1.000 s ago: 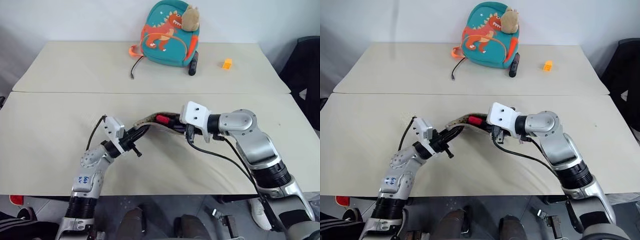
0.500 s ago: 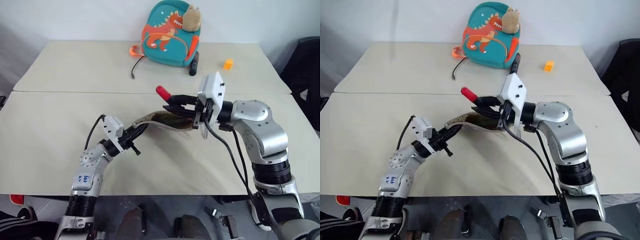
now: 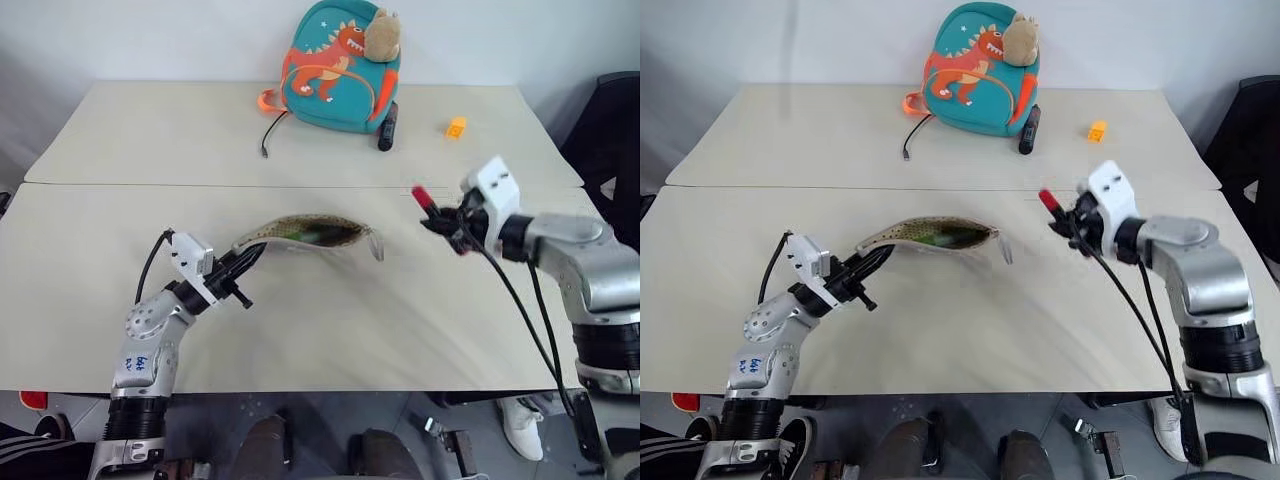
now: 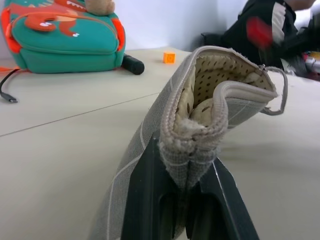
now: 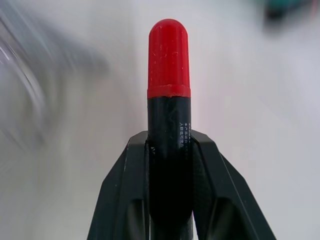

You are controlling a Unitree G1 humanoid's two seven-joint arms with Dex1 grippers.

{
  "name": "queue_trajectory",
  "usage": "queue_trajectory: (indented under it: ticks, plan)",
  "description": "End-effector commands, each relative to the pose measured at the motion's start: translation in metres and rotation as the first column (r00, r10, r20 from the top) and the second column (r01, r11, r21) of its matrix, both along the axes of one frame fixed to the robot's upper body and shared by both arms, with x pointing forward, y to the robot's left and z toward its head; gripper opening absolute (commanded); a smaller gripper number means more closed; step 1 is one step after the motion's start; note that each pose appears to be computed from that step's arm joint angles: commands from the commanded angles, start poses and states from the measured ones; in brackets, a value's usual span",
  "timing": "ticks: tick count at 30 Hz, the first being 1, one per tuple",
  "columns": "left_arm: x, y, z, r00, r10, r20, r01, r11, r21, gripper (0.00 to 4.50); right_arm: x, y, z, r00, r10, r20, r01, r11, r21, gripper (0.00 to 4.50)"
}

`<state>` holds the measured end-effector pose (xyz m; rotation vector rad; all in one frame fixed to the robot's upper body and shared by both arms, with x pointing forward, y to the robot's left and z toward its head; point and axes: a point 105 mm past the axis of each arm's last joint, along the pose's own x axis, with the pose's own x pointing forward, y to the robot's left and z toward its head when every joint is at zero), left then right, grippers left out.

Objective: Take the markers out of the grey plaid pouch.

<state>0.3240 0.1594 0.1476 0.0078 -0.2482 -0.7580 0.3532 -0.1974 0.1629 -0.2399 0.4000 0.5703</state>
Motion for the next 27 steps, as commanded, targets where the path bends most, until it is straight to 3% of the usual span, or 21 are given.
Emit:
queue_trajectory:
  ticks: [1, 8, 13, 22, 27]
  plan:
    - [-0.003, -0.002, 0.006, 0.999, -0.008, 0.034, 0.008, 1.0, -0.02, 0.0, -0.002, -0.009, 0.005, 0.992, -0.127, -0.021, 0.128, 0.99, 0.06, 0.7]
    - [-0.003, -0.007, 0.005, 0.999, -0.017, 0.035, 0.018, 1.0, -0.025, 0.0, 0.007, -0.022, -0.009, 0.933, -0.344, -0.108, 0.358, 0.918, 0.172, 0.7]
    - [-0.004, -0.008, 0.006, 0.999, -0.019, 0.035, 0.02, 0.999, -0.025, 0.0, 0.01, -0.02, -0.018, 0.923, -0.365, -0.123, 0.383, 0.903, 0.192, 0.7]
    - [-0.004, -0.011, 0.005, 0.999, -0.031, 0.032, 0.032, 0.999, -0.02, 0.0, 0.014, -0.018, -0.014, 0.926, -0.367, -0.091, 0.378, 0.909, 0.178, 3.72]
    - [-0.004, -0.012, 0.005, 0.999, -0.034, 0.033, 0.035, 0.999, -0.021, 0.0, 0.02, -0.013, 0.009, 0.943, -0.332, 0.001, 0.324, 0.923, 0.206, 3.72]
